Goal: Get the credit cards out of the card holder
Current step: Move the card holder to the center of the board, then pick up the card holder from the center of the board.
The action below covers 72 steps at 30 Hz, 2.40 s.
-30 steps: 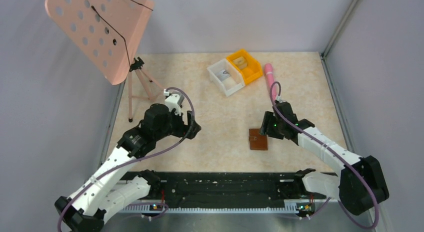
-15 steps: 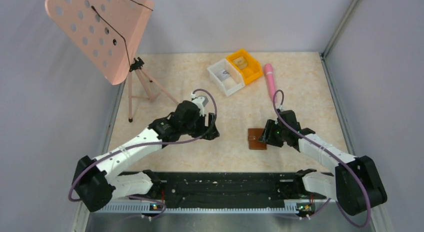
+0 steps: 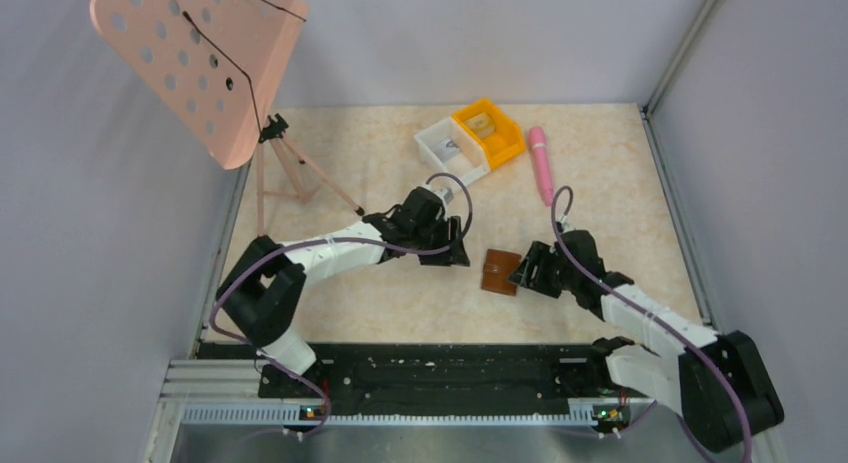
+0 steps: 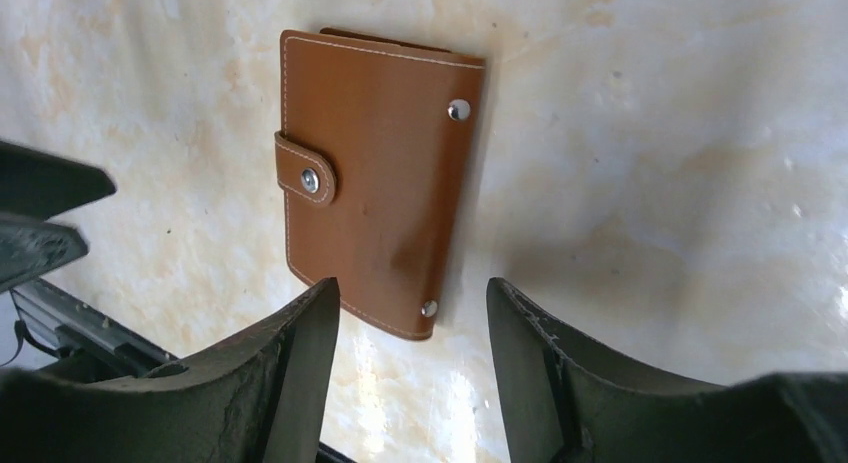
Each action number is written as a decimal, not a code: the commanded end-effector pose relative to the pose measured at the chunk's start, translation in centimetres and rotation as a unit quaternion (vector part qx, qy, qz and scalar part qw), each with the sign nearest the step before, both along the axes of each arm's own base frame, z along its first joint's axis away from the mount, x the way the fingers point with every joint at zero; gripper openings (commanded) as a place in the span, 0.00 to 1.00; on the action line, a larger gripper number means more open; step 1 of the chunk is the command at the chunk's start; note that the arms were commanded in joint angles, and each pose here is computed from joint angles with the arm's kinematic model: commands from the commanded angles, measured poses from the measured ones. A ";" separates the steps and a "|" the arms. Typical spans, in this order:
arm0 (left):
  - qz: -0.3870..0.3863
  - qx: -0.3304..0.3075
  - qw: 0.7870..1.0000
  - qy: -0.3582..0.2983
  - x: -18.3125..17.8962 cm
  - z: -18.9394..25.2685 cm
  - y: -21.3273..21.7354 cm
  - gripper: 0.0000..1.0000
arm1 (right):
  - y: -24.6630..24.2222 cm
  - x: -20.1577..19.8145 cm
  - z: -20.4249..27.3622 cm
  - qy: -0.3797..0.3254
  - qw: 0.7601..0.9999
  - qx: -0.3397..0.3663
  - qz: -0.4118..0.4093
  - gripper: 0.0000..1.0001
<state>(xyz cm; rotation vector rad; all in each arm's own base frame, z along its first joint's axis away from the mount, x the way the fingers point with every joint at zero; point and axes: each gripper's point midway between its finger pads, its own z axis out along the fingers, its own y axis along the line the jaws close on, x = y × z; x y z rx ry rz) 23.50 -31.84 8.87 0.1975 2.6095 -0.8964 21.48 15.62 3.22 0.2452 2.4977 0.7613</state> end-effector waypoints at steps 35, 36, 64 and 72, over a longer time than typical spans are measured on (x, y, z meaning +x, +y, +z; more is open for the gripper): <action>-0.091 -0.106 0.989 0.043 -2.0 -6.1 -6.5 0.26 | 2.5 2.2 4.7 -0.100 0.980 0.170 -0.043 0.64; -0.092 -0.107 0.989 0.043 -2.2 -6.1 -6.6 0.26 | 2.5 2.2 4.9 -0.103 0.979 0.173 -0.042 0.64; 0.002 -0.034 0.999 -0.006 1.9 -5.4 -6.1 0.38 | 0.9 2.8 1.8 -0.071 0.994 0.079 -0.025 0.62; -0.011 -0.052 0.998 0.027 0.2 -6.7 -6.1 0.21 | 1.5 2.4 1.6 -0.052 0.993 0.105 -0.029 0.68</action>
